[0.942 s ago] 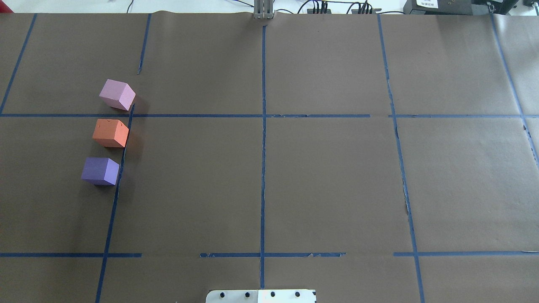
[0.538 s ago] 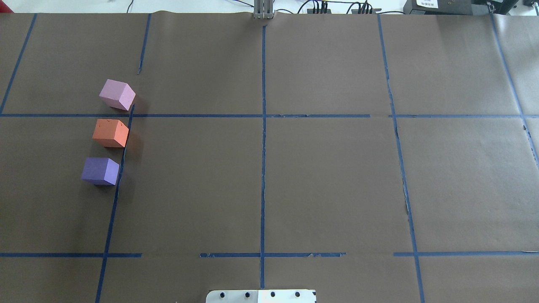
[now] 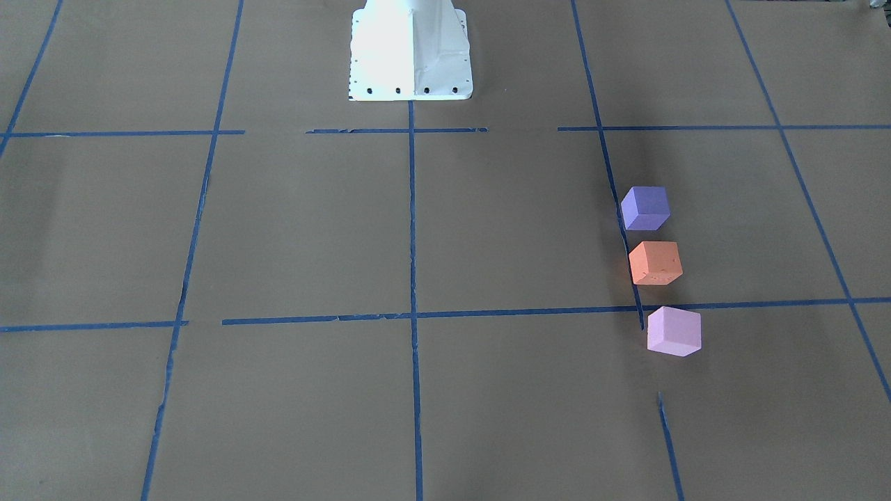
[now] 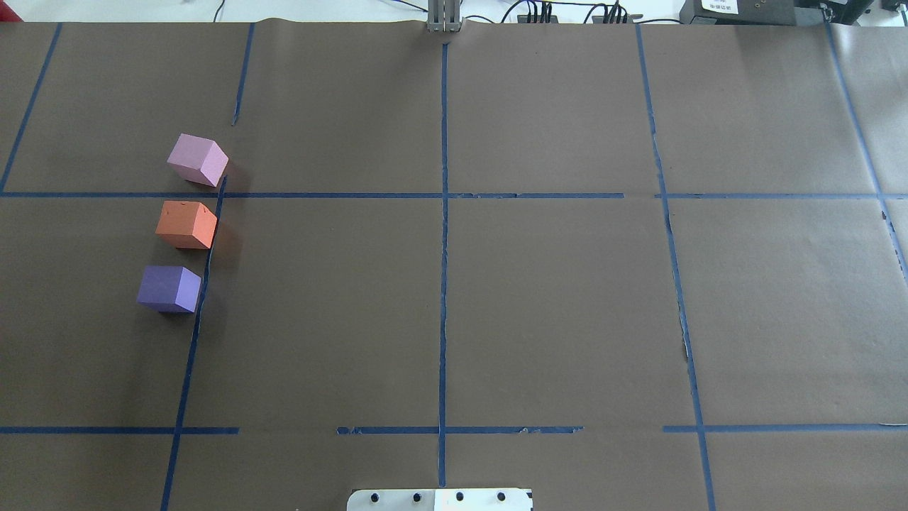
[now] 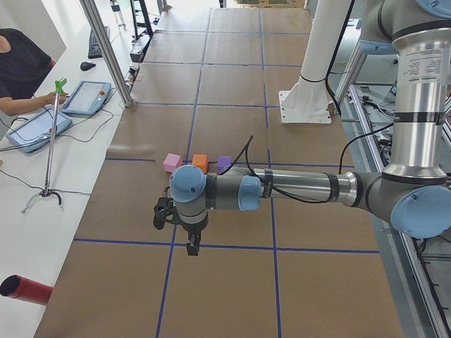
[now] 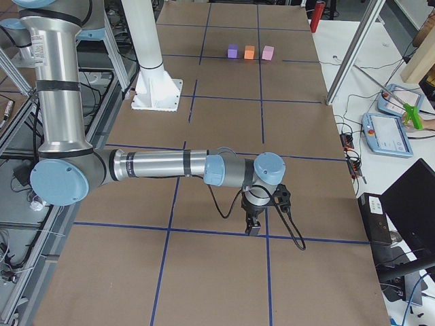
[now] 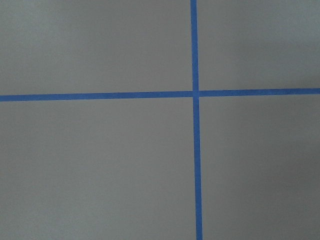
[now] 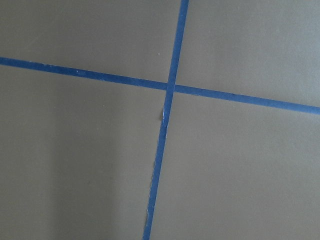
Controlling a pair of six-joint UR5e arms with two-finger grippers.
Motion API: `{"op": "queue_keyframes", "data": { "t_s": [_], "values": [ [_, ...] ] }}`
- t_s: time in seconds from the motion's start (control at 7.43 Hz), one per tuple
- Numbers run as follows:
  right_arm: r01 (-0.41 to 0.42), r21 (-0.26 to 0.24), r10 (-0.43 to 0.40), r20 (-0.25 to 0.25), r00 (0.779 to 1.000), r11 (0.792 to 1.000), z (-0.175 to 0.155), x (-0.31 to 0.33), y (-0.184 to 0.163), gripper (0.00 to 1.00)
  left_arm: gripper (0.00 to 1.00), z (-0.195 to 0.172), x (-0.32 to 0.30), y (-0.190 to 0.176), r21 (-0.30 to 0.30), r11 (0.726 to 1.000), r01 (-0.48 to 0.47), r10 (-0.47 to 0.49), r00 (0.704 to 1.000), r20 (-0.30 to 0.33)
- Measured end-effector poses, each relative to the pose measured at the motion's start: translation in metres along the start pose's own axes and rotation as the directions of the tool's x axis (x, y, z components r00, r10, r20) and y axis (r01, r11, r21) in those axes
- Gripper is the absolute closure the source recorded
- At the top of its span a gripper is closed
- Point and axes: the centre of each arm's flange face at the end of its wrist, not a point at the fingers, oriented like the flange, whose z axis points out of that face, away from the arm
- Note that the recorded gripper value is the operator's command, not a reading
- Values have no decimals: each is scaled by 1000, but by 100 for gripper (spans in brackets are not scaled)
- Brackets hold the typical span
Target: Arrange blocks in a line
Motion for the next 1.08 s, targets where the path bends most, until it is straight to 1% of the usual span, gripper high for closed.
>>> {"op": "queue_keyframes", "data": {
  "t_s": [1.08],
  "values": [
    [0,0,0,0,1000,1000,0,0,0,0,0,-8,8,-1,14,1000,-19,19,1000,1]
  ]
}}
